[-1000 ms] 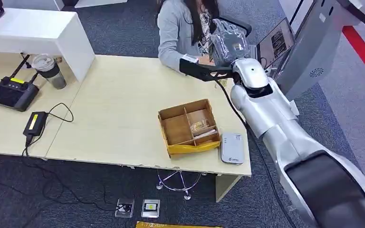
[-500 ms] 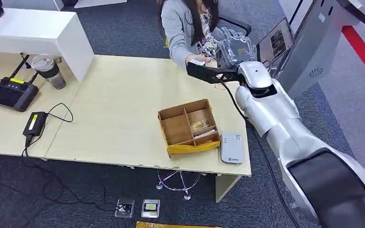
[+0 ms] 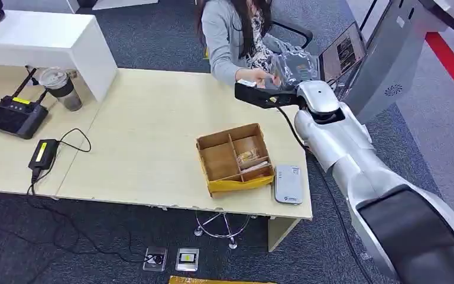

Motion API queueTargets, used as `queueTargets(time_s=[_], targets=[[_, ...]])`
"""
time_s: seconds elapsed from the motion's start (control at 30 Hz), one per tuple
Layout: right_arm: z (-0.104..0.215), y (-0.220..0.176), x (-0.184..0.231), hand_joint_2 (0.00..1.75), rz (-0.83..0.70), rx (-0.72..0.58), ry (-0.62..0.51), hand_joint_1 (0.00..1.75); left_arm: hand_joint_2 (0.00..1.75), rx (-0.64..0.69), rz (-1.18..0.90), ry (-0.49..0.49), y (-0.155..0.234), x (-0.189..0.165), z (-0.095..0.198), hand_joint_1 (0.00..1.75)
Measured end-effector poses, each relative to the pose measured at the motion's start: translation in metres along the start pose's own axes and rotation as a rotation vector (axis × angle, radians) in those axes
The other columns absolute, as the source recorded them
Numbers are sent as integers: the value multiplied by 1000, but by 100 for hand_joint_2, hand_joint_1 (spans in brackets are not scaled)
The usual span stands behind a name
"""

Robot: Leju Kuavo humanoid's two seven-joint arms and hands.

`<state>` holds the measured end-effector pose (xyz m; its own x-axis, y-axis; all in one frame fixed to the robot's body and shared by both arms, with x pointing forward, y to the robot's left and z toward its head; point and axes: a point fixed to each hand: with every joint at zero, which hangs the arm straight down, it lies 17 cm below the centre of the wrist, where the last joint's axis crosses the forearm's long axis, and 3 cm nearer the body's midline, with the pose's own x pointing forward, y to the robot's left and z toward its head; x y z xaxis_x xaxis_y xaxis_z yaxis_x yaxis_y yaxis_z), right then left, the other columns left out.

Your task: Pass the card to the sensor for recognition and then transmit it.

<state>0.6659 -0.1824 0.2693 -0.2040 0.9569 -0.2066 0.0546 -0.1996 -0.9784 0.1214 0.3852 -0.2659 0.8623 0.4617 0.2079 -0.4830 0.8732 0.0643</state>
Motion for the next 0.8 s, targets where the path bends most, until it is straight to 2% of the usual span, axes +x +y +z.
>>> queueTargets(time_s=[0.27,0.43,0.57,0.8], targets=[[1,5,4,0,-45,4,-22,0,0,-2,-8,1,-1,-1,0,0],[2,7,-18,0,-173,-2,14,0,0,-2,-1,3,-1,-1,0,0],[10,20,-75,0,-337,11,123,0,0,9,20,9,1,-4,0,0],[52,63,-212,0,-463,95,396,0,0,19,43,52,-4,-17,-1,0]])
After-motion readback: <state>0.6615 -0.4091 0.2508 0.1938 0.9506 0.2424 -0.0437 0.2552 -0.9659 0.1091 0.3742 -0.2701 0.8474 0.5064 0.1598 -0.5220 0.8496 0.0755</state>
